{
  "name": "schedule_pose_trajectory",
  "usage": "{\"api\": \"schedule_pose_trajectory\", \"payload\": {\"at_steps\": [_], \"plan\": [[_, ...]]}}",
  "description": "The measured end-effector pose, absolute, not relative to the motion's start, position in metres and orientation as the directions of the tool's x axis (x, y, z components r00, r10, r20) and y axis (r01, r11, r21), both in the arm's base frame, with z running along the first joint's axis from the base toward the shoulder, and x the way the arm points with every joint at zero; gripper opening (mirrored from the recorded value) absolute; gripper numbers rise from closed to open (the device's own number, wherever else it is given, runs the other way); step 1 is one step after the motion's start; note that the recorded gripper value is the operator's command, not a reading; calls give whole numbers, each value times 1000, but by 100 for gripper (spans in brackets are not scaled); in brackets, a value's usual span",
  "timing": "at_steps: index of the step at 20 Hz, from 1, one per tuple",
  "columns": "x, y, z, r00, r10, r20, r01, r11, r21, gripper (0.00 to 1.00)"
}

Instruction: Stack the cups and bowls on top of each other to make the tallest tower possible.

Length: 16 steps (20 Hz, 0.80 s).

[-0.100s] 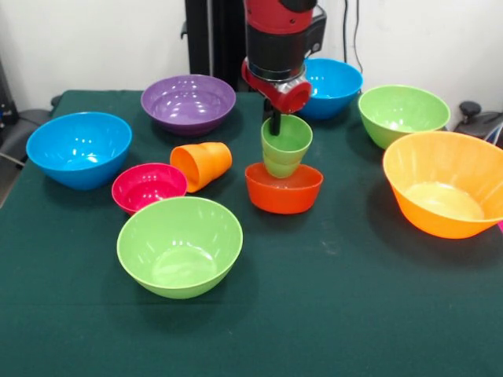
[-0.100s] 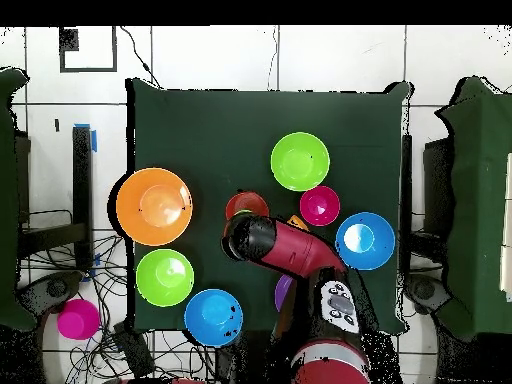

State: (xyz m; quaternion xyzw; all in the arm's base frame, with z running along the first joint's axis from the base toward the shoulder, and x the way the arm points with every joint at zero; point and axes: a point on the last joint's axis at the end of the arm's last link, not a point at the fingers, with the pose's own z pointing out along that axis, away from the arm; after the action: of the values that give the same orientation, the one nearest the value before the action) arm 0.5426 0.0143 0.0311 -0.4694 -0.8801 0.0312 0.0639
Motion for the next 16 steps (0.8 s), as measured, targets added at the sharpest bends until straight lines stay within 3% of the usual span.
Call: {"api": "schedule_pose_trajectory", "payload": {"at_steps": [16], "plan": [[567,17,34,-569,821,49,816,571,-88,0]]}}
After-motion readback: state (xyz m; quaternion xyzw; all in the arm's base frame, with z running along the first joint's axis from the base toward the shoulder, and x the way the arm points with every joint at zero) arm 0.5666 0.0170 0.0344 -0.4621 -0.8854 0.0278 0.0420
